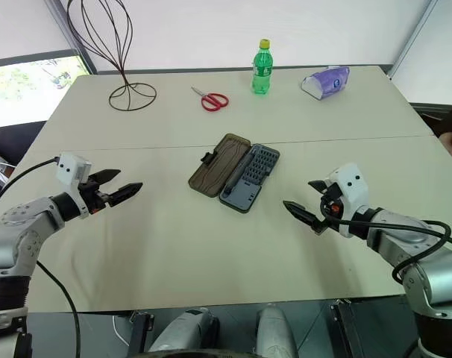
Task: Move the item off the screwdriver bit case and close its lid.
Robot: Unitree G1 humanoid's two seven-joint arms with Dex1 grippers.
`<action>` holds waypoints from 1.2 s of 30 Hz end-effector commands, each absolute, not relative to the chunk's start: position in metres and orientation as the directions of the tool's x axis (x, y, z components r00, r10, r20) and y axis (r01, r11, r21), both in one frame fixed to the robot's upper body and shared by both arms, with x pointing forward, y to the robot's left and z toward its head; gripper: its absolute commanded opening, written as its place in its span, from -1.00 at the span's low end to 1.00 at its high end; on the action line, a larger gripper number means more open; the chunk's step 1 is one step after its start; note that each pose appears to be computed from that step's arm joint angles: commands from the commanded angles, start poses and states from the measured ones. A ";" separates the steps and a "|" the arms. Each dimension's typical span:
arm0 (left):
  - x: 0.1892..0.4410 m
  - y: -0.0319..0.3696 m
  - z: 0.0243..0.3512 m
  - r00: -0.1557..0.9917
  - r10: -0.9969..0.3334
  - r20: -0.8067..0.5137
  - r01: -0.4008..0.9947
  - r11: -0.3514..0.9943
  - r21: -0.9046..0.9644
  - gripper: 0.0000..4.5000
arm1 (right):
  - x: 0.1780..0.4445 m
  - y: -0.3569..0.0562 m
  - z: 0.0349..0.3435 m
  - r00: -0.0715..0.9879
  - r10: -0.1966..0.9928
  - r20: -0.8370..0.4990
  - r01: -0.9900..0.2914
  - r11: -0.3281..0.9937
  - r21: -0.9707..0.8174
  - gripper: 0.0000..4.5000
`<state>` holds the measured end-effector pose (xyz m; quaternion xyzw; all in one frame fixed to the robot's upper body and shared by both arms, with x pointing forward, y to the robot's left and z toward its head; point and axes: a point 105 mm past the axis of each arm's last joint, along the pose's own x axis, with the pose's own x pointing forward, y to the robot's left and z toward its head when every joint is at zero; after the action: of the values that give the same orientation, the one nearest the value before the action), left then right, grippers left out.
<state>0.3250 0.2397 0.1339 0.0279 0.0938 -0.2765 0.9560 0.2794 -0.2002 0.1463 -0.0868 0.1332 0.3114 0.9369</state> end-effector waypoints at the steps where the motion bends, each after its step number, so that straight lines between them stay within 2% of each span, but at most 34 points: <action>1: 0.324 0.242 0.150 0.840 -0.524 -0.140 0.535 0.843 0.055 0.98 | 0.283 -0.198 0.157 0.779 0.570 -0.262 -0.611 0.784 -0.111 1.00; 25: 0.335 0.246 0.152 0.857 -0.499 -0.133 0.511 0.856 0.080 0.98 | 0.289 -0.207 0.158 0.793 0.549 -0.266 -0.598 0.785 -0.163 1.00; 27: 0.343 0.235 0.158 0.837 -0.533 -0.124 0.544 0.835 0.085 0.98 | 0.290 -0.198 0.165 0.769 0.576 -0.278 -0.632 0.749 -0.197 1.00; 32: 0.374 0.181 0.163 0.718 -0.681 -0.143 0.695 0.713 0.093 0.98 | 0.280 -0.144 0.190 0.603 0.759 -0.246 -0.797 0.580 -0.167 1.00; 36: 0.394 0.152 0.144 0.638 -0.733 -0.234 0.759 0.650 0.032 0.98 | 0.281 -0.128 0.188 0.580 0.775 -0.251 -0.815 0.551 -0.181 1.00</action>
<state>0.3909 0.1505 0.1538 0.0624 0.0780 -0.4111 0.9061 0.2823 -0.1320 0.1855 -0.1350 0.0789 0.4508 0.8788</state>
